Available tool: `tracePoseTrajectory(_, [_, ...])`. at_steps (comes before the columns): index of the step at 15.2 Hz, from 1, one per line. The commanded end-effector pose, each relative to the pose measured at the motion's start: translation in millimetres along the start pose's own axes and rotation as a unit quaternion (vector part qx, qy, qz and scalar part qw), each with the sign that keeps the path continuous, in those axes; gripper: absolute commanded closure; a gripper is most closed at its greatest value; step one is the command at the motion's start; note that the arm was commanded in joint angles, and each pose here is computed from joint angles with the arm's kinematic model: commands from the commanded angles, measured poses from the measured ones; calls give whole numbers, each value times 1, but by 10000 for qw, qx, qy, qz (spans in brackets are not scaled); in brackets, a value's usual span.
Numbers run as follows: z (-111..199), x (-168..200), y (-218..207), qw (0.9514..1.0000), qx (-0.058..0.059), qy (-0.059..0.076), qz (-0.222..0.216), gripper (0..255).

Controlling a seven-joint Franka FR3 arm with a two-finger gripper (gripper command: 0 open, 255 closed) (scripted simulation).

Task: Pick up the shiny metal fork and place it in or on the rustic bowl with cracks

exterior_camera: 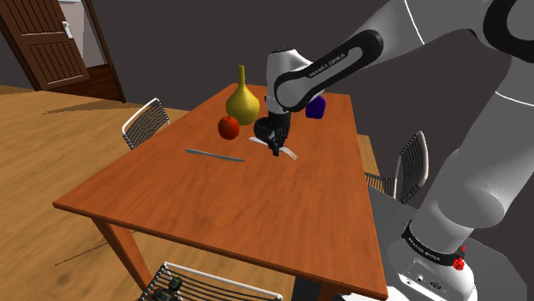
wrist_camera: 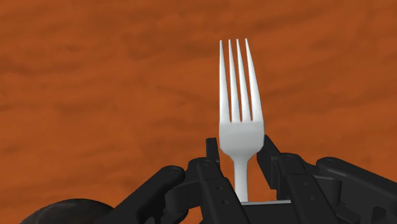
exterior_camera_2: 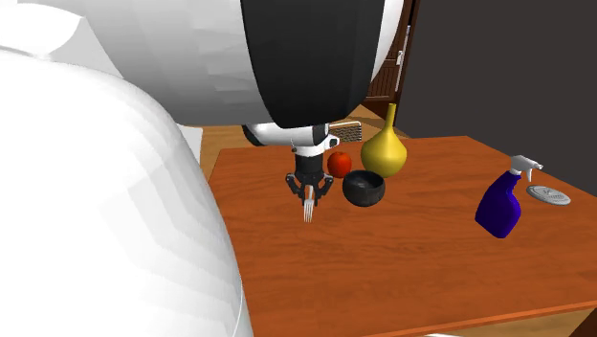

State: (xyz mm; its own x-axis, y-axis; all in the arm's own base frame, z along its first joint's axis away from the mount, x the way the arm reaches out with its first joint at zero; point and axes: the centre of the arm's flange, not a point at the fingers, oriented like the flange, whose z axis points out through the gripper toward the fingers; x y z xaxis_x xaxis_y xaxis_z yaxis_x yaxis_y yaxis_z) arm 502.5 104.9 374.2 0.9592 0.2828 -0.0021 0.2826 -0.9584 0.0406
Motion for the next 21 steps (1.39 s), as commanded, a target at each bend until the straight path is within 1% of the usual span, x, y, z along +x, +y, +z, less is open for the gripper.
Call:
tracePoseTrajectory(1, [-10,0,1,10000,0,-2,1,255])
tracePoseTrajectory(18, [-97,0,4,10000,0,-2,1,255])
tracePoseTrajectory(21, [-91,20,38,10000,0,-2,1,255])
